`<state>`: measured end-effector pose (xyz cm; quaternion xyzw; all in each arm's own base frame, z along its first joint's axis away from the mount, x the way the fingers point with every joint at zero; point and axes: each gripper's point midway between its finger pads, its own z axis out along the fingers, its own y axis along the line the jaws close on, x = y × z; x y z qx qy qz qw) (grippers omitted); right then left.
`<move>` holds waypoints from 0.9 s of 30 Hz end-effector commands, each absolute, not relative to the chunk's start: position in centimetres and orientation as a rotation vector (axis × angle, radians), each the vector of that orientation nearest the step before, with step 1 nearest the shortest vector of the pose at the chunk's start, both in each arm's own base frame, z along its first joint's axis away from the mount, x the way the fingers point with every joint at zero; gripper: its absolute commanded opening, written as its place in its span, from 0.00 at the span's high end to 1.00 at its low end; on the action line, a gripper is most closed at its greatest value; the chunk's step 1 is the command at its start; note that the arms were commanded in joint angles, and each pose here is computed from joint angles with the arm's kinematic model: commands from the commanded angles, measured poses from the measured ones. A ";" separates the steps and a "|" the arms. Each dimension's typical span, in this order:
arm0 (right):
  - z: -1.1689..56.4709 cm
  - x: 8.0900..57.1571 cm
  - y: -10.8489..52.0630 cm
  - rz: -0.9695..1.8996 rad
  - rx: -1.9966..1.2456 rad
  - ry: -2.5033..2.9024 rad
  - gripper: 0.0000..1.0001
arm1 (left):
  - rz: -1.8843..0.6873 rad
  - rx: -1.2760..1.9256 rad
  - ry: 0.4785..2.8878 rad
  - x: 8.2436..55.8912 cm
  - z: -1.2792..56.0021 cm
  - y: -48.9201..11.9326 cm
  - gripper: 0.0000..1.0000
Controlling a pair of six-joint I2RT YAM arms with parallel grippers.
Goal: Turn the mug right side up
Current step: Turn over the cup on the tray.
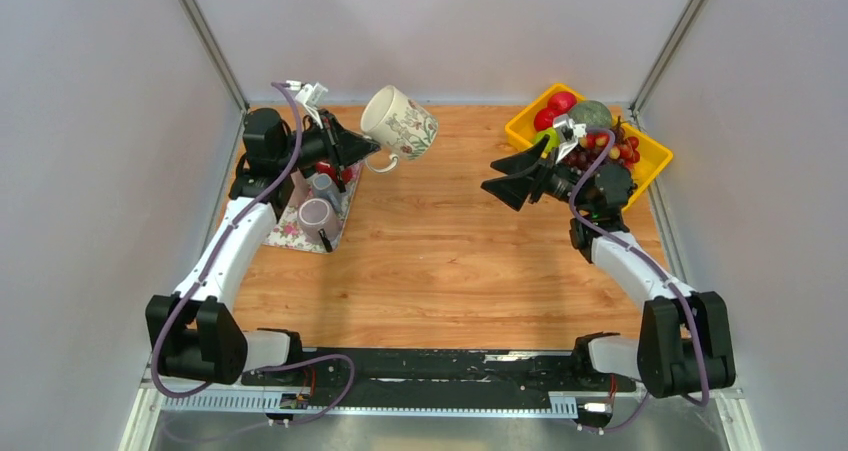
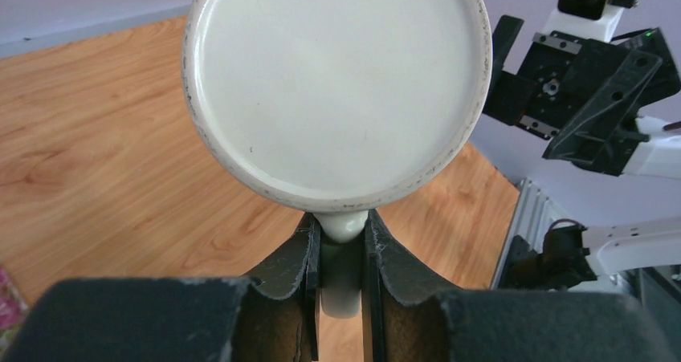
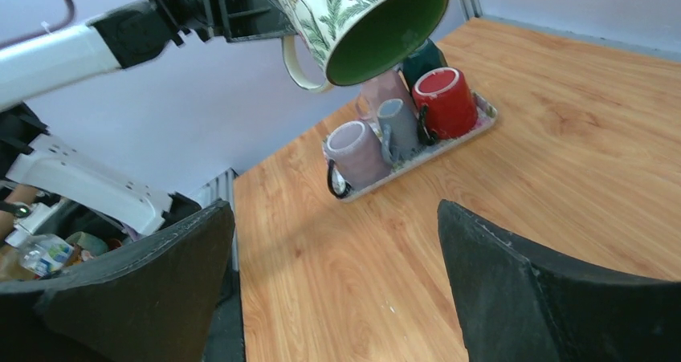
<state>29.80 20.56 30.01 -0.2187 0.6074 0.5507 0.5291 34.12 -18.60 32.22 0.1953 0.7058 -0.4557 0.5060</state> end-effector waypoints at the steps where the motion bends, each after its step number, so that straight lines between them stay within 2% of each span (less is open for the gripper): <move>1: 33.5 29.6 21.6 1.380 -0.505 1.290 0.00 | -1.145 0.539 1.422 34.0 38.8 -20.1 1.00; 15: 32.9 27.4 26.2 1.598 -0.526 1.140 0.05 | -1.415 0.356 1.321 33.5 39.1 -22.1 1.00; 27: 32.7 27.0 29.0 1.646 -0.533 1.099 0.08 | -1.508 0.253 1.168 31.5 39.7 -21.9 1.00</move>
